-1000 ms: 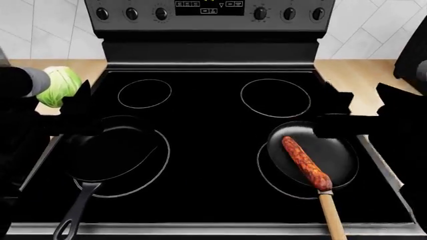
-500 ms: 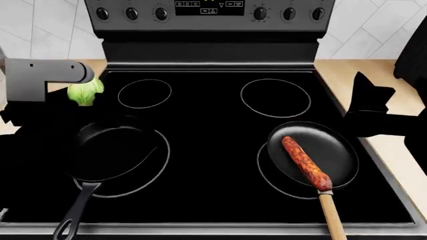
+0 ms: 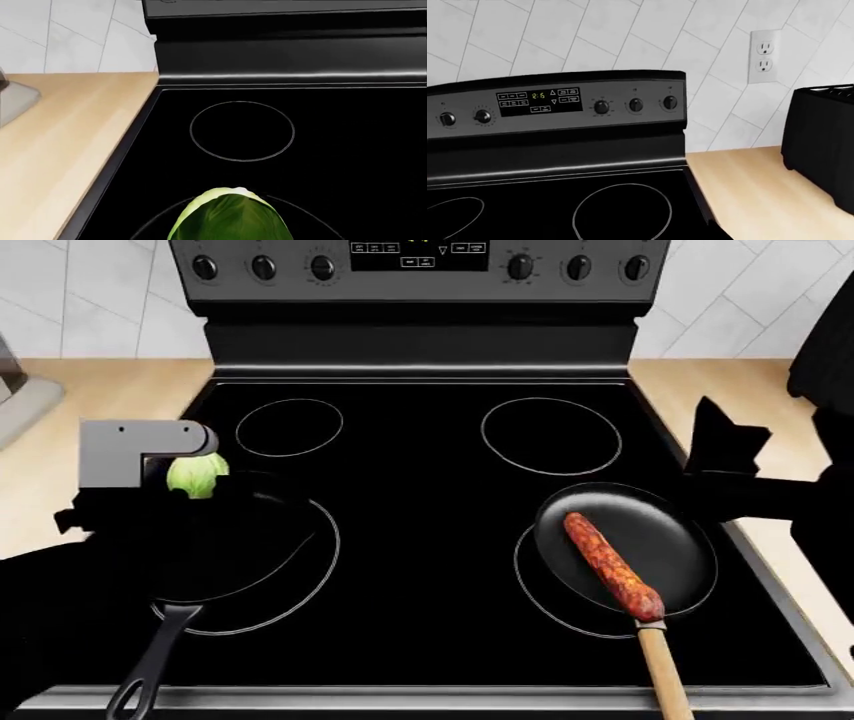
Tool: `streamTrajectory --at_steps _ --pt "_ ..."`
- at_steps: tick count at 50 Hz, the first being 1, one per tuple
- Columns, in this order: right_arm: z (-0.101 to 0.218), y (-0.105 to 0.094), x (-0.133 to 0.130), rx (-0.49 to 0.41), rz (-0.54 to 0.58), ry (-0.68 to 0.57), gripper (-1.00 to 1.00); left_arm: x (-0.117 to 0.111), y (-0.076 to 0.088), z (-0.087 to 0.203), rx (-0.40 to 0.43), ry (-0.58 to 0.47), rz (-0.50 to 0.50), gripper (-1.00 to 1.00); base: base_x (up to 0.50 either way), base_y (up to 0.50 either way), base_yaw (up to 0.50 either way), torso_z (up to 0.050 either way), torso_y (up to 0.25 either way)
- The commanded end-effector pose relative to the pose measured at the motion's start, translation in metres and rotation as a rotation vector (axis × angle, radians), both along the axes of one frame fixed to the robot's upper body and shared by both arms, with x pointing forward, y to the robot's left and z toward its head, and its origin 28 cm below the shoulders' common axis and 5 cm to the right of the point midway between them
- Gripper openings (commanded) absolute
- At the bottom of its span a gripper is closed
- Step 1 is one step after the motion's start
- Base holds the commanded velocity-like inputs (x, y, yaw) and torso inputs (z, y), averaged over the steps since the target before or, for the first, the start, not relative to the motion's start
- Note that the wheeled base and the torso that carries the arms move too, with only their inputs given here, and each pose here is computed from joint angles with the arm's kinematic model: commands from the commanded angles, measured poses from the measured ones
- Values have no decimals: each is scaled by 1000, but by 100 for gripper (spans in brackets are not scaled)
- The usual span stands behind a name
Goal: Place both pans onto different burners. Then place the brussel sprout and the sausage on different pans.
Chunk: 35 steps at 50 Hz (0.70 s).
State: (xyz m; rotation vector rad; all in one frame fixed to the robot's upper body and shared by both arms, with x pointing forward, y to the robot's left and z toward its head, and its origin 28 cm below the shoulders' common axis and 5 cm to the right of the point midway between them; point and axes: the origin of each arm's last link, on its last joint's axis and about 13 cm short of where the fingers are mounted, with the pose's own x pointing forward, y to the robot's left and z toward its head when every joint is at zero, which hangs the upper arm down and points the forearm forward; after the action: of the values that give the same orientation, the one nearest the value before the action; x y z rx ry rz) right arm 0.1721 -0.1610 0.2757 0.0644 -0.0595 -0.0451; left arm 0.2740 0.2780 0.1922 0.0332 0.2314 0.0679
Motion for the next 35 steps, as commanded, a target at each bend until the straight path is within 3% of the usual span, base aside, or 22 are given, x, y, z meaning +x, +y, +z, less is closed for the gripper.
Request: streamTrajectory --at_steps 1,6,7,22,28,35 --pt "-2 2 2 -1 6 7 100 -2 3 -17 -31 37 16 -100 0 0 0 0 0" --pt "-3 2 2 -2 6 9 100 -2 4 -19 -38 41 20 -100 0 0 0 0 0" --pt "-3 2 2 -1 6 10 100 -2 5 -19 -37 40 20 100 0 0 0 0 0" --pt "-3 3 5 -2 13 13 100 -4 8 -2 -50 -4 41 100 0 0 0 0 0" --pt "0 5 2 -13 13 -16 100 -22 6 30 -65 -144 25 100 0 0 0 0 0" --pt "2 8 -9 -27 14 -70 100 -63 1 75 -90 -350 -2 100 0 0 0 0 0"
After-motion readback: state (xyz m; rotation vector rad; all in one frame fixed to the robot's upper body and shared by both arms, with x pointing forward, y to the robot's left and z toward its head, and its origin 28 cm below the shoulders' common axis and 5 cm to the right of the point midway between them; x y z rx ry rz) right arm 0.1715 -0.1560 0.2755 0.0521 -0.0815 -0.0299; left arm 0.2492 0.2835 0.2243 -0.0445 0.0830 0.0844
